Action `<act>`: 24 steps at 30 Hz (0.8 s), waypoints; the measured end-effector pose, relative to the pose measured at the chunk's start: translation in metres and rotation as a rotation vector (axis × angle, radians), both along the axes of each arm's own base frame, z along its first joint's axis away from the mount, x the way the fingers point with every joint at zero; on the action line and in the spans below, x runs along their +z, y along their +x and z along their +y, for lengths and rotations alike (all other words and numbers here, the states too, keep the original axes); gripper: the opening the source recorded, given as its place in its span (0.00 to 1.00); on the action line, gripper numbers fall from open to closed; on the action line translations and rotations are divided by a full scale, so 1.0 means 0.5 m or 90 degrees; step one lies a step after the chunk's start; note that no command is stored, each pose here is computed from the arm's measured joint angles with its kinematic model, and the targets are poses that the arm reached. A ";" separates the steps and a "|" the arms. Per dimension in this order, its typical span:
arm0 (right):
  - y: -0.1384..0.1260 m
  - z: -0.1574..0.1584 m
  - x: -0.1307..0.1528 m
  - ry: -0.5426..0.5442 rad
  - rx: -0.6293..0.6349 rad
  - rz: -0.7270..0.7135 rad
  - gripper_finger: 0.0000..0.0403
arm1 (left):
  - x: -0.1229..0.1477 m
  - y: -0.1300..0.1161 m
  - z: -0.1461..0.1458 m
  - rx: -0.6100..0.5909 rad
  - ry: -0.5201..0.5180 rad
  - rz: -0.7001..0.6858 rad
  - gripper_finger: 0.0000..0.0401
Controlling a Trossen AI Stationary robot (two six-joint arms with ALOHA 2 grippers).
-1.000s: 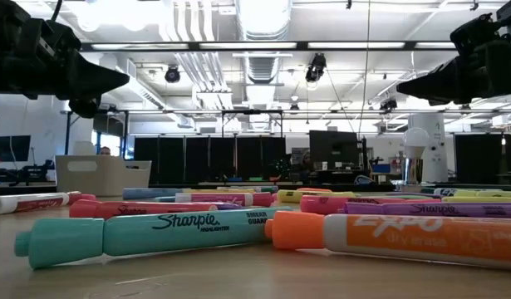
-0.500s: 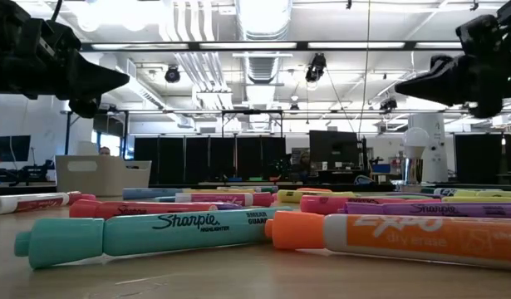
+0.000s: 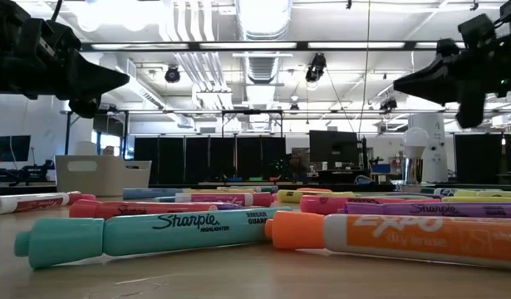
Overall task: Pick & Place Markers
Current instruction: Put the left yellow highlighter pen into the black bin
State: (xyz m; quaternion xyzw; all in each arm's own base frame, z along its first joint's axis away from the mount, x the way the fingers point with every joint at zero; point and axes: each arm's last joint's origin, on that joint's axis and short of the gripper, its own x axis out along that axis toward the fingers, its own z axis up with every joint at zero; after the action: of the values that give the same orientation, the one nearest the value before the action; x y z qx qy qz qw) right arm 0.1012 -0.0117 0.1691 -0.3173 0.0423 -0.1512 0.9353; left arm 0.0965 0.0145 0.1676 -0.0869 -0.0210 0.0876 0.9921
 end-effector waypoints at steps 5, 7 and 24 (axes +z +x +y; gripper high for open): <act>0.001 0.008 0.026 0.228 0.110 -0.145 0.08 | 0.000 0.000 0.000 0.000 0.000 0.000 0.00; -0.003 0.007 0.042 0.310 0.117 -0.221 0.08 | 0.000 0.000 0.000 0.000 0.000 0.000 0.00; 0.026 -0.001 0.065 0.439 0.073 -0.311 0.06 | 0.000 0.000 0.000 0.000 0.000 0.000 0.00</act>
State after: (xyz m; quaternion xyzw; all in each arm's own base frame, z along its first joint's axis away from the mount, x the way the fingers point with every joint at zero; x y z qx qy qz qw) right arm 0.1142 -0.0121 0.2015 0.0574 -0.1499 -0.1466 0.9761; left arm 0.0965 0.0145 0.1676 -0.0869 -0.0212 0.0876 0.9921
